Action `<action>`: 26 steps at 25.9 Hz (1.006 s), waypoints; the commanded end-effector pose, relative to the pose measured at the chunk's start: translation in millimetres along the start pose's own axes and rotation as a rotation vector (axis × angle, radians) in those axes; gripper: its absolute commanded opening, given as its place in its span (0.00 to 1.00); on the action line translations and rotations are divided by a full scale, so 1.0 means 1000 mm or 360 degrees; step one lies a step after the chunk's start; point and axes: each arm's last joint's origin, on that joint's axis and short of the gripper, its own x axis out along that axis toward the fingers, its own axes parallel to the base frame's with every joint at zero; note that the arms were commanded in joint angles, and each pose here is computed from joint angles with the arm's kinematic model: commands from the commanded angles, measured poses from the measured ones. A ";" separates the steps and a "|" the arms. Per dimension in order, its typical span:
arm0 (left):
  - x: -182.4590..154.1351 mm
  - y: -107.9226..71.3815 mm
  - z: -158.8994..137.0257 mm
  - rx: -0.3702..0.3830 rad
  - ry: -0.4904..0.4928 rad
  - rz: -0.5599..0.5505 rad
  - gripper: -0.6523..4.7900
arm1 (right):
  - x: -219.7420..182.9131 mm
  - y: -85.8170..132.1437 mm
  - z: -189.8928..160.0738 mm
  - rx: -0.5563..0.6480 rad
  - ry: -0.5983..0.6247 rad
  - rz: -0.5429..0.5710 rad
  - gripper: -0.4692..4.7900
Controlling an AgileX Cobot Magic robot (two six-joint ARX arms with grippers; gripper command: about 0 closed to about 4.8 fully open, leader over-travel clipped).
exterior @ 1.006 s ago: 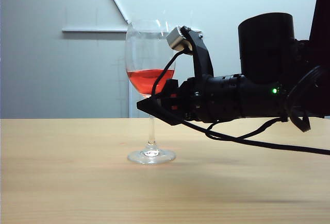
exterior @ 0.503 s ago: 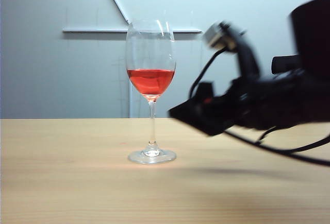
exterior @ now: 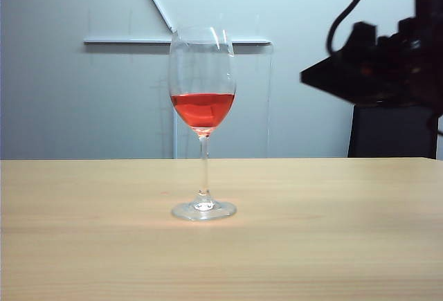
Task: Gently pick up the goblet, rotate it counterclockwise for two full turns (viewing from above), and then place it back on the table.
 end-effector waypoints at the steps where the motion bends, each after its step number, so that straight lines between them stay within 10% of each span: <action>1: 0.000 0.007 0.001 0.0005 -0.0015 0.0103 0.11 | -0.006 -0.003 0.005 -0.0006 0.0086 -0.0142 0.08; 26: 0.000 0.009 0.001 0.0004 -0.0013 0.0136 0.11 | -0.011 -0.003 0.012 -0.0004 0.0049 -0.0169 0.08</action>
